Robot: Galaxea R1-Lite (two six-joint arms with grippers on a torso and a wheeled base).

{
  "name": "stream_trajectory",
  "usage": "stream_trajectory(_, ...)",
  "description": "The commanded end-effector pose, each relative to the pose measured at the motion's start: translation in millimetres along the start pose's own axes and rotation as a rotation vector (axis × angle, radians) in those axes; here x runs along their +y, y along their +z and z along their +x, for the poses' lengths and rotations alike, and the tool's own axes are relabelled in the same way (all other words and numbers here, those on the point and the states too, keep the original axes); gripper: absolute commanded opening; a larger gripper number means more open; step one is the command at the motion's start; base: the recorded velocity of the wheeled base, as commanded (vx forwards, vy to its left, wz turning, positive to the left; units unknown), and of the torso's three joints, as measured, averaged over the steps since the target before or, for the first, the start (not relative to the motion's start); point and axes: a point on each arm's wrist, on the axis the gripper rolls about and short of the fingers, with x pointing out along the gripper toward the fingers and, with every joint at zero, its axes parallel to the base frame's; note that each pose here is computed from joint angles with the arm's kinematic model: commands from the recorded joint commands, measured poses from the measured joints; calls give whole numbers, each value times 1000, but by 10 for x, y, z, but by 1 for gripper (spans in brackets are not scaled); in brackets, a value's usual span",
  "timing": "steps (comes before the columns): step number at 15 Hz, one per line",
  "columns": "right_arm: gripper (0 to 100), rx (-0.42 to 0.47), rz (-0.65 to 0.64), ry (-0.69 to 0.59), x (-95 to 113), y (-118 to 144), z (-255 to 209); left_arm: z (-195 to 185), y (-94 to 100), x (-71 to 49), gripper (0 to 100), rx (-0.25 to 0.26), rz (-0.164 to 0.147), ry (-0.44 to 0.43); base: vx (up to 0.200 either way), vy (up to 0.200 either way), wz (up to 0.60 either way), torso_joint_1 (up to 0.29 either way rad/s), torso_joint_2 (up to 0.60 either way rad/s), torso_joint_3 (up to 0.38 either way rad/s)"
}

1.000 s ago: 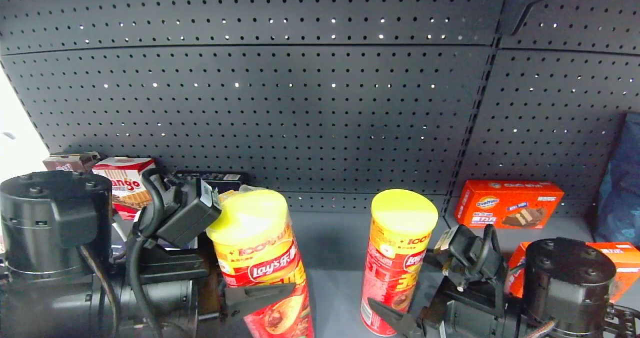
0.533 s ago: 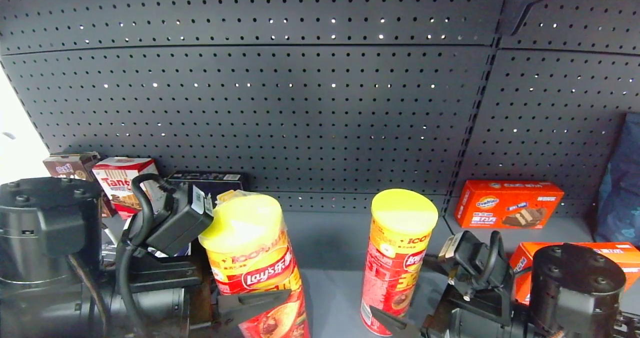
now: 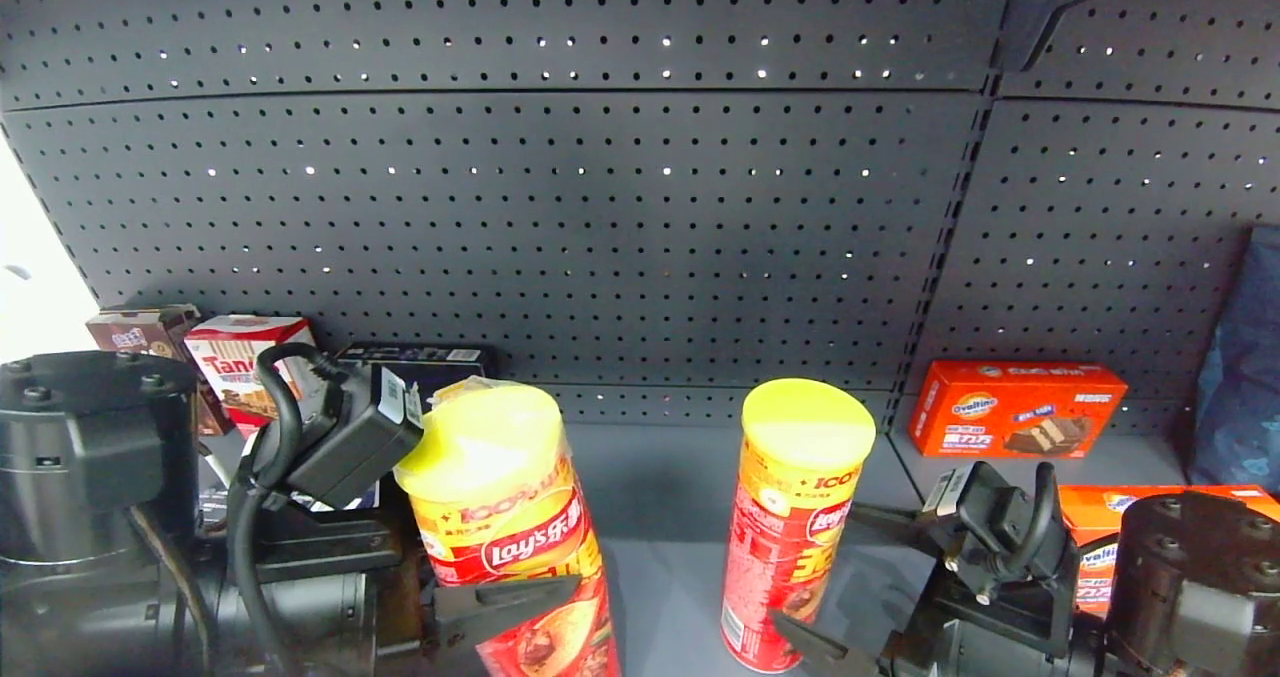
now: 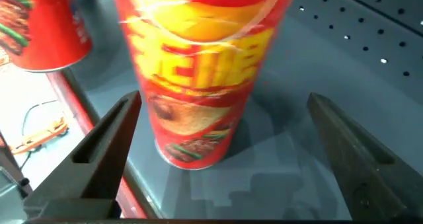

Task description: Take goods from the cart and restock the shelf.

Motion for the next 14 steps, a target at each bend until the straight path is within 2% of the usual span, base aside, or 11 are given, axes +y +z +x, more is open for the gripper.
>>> stream_trajectory(1,100,10,2,-6,-16,-17,29,0,-4,-1,0,1,0,0,0,0,0,0,0,0)
stream_trajectory(14,100,12,1,-3,-21,29,336,-12,-14,20,0,2,-6,8,0,0,0,0,0,0)
